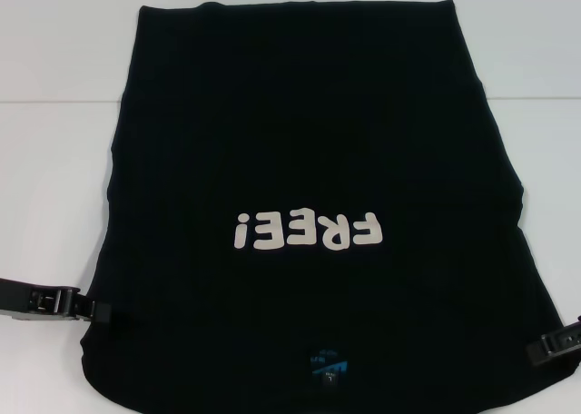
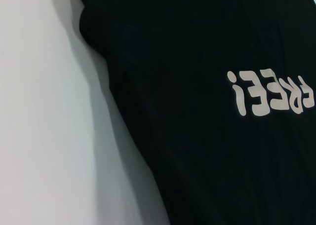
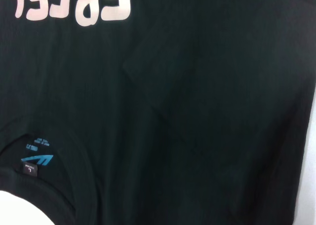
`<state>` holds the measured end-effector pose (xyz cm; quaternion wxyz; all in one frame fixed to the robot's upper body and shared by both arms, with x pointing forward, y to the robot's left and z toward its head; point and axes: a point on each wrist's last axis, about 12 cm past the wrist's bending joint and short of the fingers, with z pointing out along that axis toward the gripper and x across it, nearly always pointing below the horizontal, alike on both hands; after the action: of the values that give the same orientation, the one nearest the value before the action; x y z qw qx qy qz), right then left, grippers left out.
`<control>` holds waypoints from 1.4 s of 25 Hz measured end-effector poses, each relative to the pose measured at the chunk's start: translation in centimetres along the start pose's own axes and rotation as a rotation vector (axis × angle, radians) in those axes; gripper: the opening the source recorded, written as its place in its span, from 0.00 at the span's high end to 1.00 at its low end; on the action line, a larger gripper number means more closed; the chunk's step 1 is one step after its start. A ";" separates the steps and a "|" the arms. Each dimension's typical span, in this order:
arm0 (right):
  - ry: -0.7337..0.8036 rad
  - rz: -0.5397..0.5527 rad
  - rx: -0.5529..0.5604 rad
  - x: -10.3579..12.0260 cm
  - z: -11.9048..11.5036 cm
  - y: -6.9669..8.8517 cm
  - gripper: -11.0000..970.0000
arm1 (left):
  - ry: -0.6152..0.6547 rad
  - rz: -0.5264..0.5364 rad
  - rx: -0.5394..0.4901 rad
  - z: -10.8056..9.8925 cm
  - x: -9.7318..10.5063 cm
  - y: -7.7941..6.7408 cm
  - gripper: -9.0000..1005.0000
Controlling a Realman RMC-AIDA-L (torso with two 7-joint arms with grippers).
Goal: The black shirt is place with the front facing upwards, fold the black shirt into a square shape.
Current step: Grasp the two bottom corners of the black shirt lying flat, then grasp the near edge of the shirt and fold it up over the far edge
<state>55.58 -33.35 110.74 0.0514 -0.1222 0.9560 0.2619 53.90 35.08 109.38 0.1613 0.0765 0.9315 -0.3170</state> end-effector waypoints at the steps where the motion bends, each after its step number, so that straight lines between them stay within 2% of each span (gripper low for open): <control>1: 0.000 0.000 0.000 0.0 0.0 0.0 0.06 | 0.000 0.000 0.000 0.0 0.0 0.0 0.96; 7: -0.007 -0.015 0.009 -0.2 0.1 0.1 0.11 | 0.000 0.001 0.001 0.1 0.0 0.0 0.96; 12: -0.001 -0.019 0.015 -0.2 0.2 0.1 0.36 | 0.000 -0.001 0.002 0.1 0.1 0.0 0.96; 23: 0.012 -0.012 0.022 0.0 0.1 0.0 0.61 | 0.000 0.001 0.003 0.1 0.1 0.0 0.96; 31: 0.015 -0.008 0.033 0.0 -0.1 -0.2 0.97 | 0.001 0.008 0.007 0.2 0.1 -0.1 0.96; 35: 0.010 -0.010 0.031 0.0 -0.3 -0.3 0.97 | 0.006 0.018 0.015 0.2 0.2 -0.2 0.96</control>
<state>55.60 -33.76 110.89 0.0496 -0.1274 0.9595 0.2461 53.73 34.78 109.26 0.1606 0.0870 0.9289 -0.3222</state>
